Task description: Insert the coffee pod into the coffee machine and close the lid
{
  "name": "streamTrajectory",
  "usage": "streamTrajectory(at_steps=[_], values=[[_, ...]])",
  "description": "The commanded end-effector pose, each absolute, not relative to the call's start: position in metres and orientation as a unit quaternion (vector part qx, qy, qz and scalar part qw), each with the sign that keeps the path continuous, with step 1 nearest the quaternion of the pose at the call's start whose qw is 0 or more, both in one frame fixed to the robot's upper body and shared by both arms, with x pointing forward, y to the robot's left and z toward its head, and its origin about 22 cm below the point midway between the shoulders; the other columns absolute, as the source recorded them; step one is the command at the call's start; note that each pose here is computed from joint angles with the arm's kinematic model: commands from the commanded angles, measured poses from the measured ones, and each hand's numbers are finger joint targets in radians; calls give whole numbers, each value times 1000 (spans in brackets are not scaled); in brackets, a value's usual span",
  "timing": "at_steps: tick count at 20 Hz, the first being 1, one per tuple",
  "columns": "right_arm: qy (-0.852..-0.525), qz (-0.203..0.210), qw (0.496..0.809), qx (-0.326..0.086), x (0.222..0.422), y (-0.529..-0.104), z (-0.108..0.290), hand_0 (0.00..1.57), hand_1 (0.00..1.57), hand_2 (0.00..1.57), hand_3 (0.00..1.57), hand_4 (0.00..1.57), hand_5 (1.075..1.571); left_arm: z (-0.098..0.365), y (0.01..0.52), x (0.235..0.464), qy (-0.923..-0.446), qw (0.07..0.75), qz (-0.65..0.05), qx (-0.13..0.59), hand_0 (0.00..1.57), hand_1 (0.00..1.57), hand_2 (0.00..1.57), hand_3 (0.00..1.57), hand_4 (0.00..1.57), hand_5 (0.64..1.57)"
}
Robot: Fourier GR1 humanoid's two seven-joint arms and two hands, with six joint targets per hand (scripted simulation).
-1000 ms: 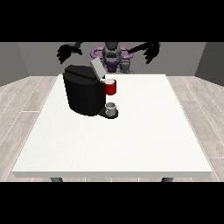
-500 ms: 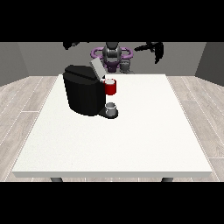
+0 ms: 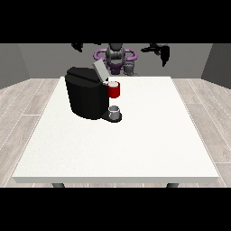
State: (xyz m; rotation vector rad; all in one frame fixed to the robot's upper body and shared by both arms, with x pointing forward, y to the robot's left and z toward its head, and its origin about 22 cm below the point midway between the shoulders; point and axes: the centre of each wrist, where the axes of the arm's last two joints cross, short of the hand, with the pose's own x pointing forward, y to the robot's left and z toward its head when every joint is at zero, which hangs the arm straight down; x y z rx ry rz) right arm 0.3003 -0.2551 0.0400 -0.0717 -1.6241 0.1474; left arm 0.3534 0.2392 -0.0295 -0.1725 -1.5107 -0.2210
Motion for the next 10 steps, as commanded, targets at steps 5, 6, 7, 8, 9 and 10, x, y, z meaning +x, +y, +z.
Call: streamTrajectory(at_steps=[5, 6, 7, 8, 9, 10], values=[[-729, 65, 681, -10, 326, -244, 51, 0, 0, 0, 0, 0, 1571, -31, 232, 325, -704, 700, -86, -80, 0, 0, 0, 0, 103, 1571], [-734, 66, 676, -4, 332, -248, 64, 0, 0, 0, 0, 0, 1571, -6, 238, 337, -706, 700, -79, -77, 0, 0, 0, 0, 0, 1571], [-727, 61, 683, -1, 324, -262, 49, 0, 0, 0, 0, 0, 1571, -17, 252, 323, -700, 704, -83, -89, 0, 0, 0, 0, 0, 1571], [-725, 67, 686, 4, 323, -237, 48, 0, 0, 0, 0, 0, 1571, -21, 257, 317, -703, 704, -67, -74, 0, 0, 0, 0, 0, 1571], [-748, 61, 660, -16, 337, -243, 56, 0, 0, 0, 0, 0, 1571, -10, 243, 328, -728, 676, -82, -77, 0, 0, 0, 0, 0, 1571], [-718, 51, 695, -2, 329, -273, 43, 0, 0, 0, 0, 0, 1571, -6, 244, 324, -708, 697, -72, -92, 0, 0, 0, 0, 0, 1571]])
